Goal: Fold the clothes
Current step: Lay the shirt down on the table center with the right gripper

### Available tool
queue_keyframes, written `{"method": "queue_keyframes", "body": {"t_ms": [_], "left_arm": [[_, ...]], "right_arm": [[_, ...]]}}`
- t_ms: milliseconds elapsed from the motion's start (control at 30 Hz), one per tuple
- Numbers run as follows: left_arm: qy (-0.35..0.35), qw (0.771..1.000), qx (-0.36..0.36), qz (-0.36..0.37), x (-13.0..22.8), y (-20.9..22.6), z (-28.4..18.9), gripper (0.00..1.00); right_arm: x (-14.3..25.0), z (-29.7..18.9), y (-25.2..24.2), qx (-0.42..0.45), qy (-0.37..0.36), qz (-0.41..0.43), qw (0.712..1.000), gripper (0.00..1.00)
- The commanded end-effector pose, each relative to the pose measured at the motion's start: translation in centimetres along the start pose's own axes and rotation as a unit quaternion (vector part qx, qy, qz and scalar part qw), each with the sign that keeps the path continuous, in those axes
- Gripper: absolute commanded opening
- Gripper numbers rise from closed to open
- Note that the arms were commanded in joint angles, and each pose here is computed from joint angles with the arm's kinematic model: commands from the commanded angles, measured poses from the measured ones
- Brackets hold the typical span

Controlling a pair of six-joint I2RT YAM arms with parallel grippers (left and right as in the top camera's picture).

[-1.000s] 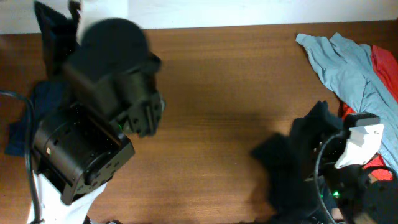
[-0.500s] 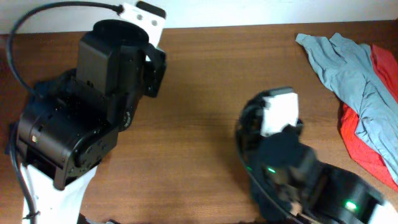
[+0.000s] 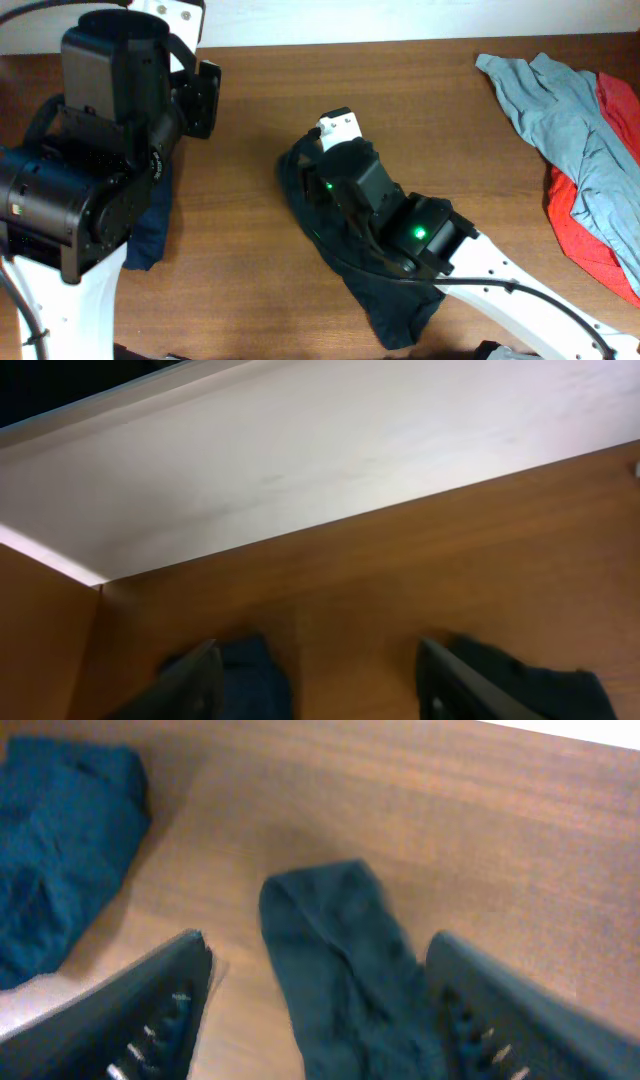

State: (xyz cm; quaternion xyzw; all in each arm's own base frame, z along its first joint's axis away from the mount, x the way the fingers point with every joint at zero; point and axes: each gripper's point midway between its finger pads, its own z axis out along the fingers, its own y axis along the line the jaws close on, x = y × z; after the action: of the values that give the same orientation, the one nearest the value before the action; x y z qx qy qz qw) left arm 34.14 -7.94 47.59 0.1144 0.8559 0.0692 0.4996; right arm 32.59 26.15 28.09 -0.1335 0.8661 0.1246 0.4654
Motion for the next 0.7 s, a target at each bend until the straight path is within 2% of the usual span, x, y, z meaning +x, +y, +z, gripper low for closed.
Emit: {"method": "queue_keyframes", "body": {"t_ms": [0,100,200,267,333,367,433,467,567,667], "left_arm": [[0.002,1.0,0.015,-0.005,0.0,-0.5,0.3,0.65],[0.013,0.999,0.033,-0.001,0.3,-1.4,1.1,0.68],[0.051,0.997,0.065,0.01,1.5,-3.3,3.3,0.68],[0.089,0.991,0.096,0.019,2.8,-5.2,5.6,0.68],[0.115,0.985,0.123,0.028,3.8,-6.8,7.2,0.67],[0.136,0.979,0.146,0.039,4.7,-8.1,8.6,0.66],[0.168,0.973,0.154,0.045,6.0,-9.1,10.4,0.66],[0.194,0.967,0.155,0.05,7.2,-9.6,11.8,0.6],[0.248,0.954,0.16,0.06,9.8,-10.9,14.7,0.55],[0.288,0.941,0.166,0.066,12.0,-12.0,16.8,0.55]], "right_arm": [[-1.9,-2.4,-3.5,0.013,-0.014,0.021,1.0,0.77],[-0.4,-3.4,-8.9,0.062,0.028,0.064,0.996,0.8],[2.3,-3.3,-11.8,0.066,0.093,0.097,0.989,0.8],[5.9,-3.3,-15.6,0.112,0.17,0.13,0.97,0.79],[7.5,-3.1,-17.2,0.124,0.206,0.154,0.958,0.75],[8.4,-2.5,-17.4,0.101,0.231,0.168,0.953,0.7],[9.1,-1.3,-16.2,0.035,0.256,0.156,0.953,0.68],[9.8,-0.3,-15.7,0.01,0.272,0.154,0.95,0.62],[11.2,2.3,-15.6,-0.004,0.299,0.162,0.94,0.54],[13.5,5.7,-15.7,-0.015,0.332,0.171,0.928,0.58]]}}
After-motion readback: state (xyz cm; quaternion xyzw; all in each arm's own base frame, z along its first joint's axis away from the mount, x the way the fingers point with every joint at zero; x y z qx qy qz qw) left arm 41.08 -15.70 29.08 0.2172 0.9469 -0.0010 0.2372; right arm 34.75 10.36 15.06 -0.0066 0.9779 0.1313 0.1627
